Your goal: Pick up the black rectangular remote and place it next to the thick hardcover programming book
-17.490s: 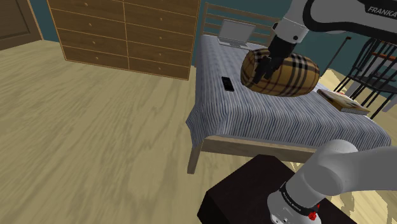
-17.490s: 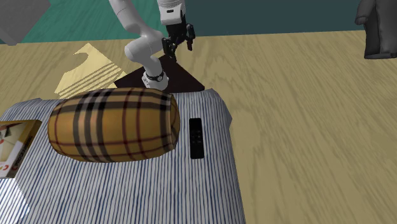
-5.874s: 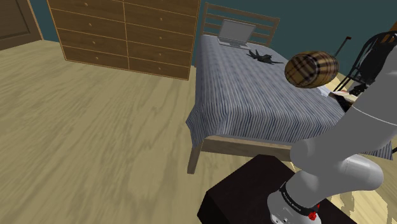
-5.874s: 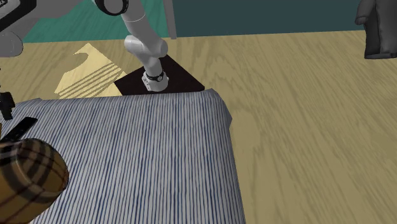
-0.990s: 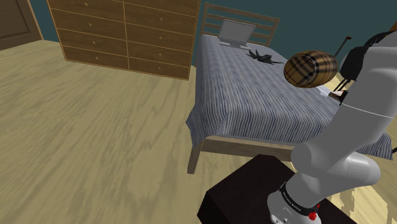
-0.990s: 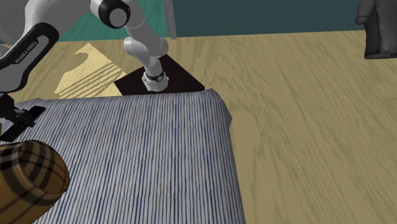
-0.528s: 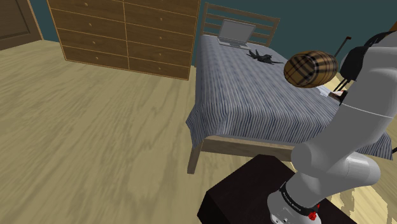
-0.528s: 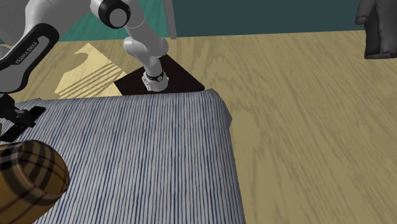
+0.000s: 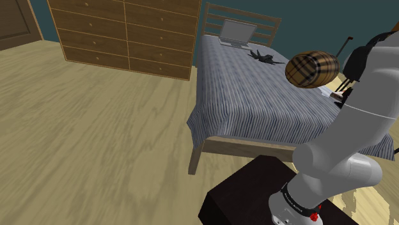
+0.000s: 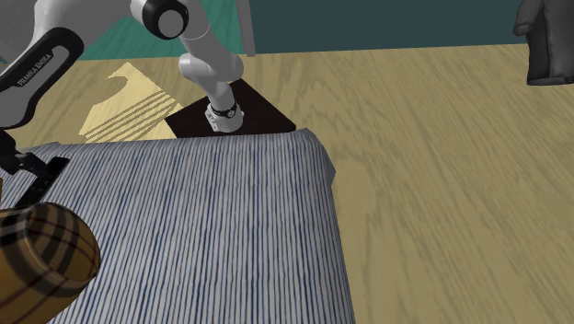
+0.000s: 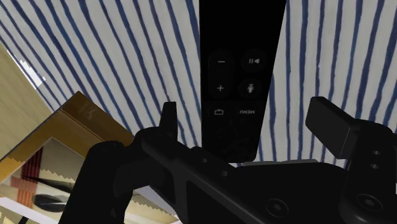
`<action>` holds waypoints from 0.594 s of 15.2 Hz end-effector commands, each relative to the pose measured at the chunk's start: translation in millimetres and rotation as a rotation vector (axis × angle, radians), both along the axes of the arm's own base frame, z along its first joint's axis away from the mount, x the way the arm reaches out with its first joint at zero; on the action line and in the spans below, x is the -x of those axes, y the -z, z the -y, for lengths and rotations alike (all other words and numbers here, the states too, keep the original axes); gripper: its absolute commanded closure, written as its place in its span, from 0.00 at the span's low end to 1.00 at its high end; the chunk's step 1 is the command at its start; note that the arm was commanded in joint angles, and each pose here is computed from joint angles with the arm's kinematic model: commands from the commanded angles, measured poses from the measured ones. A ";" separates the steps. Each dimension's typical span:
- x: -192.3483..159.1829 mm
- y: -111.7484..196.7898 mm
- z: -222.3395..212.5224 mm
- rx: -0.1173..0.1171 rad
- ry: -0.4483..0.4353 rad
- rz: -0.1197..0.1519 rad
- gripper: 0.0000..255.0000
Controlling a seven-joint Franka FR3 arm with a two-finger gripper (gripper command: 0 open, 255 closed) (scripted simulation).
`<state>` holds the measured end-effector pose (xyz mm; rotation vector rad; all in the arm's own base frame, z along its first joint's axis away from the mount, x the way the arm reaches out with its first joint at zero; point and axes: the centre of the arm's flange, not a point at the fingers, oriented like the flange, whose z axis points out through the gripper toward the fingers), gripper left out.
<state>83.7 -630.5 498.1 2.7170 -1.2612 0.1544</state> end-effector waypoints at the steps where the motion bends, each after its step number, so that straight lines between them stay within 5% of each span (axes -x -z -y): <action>1: 0.1 -22.7 -5.0 -0.001 0.000 0.000 0.00; 9: 0.4 -33.0 -6.8 -0.001 0.000 0.000 0.00</action>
